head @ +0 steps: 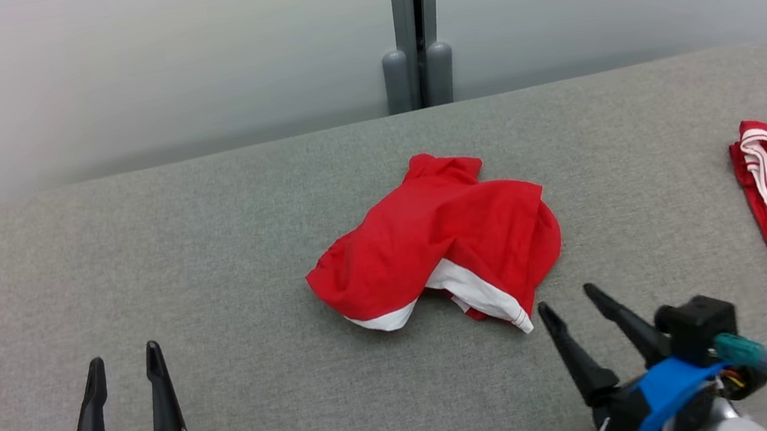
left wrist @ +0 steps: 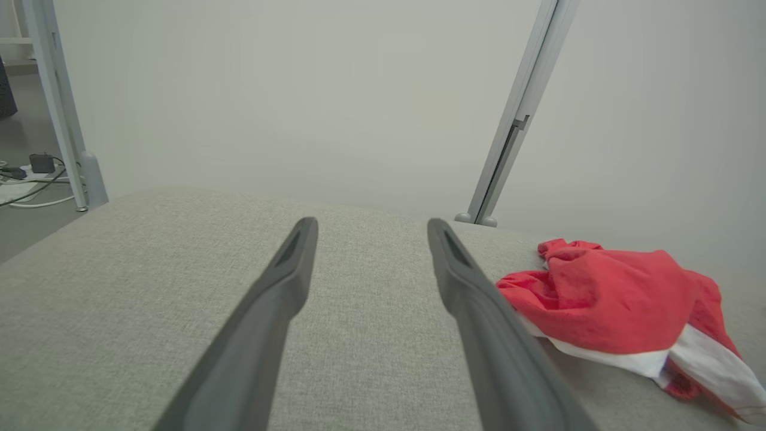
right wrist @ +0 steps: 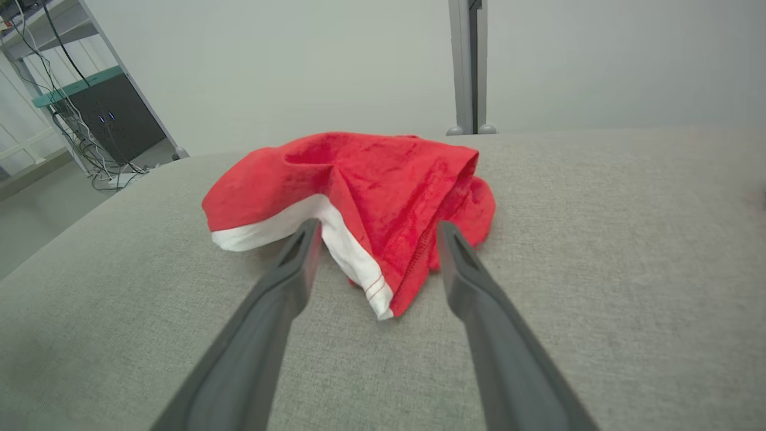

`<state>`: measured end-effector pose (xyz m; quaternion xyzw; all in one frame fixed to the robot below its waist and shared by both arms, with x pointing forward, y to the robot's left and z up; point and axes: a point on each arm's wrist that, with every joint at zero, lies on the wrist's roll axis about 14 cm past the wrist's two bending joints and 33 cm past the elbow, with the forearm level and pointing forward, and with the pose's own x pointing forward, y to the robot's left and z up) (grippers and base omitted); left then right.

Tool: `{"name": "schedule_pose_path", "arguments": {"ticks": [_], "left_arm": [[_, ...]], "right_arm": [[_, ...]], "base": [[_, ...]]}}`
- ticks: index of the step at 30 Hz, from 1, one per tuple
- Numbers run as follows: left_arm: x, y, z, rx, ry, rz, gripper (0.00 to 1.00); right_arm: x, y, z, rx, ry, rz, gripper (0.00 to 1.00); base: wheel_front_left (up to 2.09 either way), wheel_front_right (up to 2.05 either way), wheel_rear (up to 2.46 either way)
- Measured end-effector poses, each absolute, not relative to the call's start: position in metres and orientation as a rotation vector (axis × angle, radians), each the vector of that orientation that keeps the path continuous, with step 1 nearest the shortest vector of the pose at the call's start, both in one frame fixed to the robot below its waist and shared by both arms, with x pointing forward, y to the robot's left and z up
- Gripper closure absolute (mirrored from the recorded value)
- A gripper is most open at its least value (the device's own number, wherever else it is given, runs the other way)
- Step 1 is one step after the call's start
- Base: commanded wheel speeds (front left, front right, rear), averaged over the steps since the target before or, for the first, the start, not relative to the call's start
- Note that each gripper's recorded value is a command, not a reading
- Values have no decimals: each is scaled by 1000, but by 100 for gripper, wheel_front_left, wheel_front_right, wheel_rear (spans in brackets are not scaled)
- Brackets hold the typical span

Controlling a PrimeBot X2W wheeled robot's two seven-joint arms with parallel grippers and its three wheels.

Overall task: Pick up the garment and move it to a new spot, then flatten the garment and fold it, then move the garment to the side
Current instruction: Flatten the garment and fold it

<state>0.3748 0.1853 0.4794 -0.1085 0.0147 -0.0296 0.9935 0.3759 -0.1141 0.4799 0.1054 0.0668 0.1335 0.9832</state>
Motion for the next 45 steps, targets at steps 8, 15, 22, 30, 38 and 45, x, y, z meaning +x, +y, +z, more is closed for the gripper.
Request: {"name": "schedule_pose_path", "arguments": {"ticks": [8,15,22,30,38,45], "left_arm": [[385,186,474,-217,38,-59,0],[387,192,467,-215,56,-40,0],[389,188,465,-223,59,-47,0],[384,181,469,-225,52,-65,0],[382,174,473,-226,42,-85,0],[375,172,476,-227,36,-92,0]], "right_arm": [[395,-84,426,122,327,351,0],[413,-82,403,79,383,354,100],[424,-97,408,75,342,306,100],[430,-190,442,-53,220,119,100],[401,-205,433,-25,263,65,0],[387,-206,462,65,106,25,0]], "base": [[0,0,0],[0,0,0],[0,0,0],[0,0,0],[0,0,0],[0,0,0]]}}
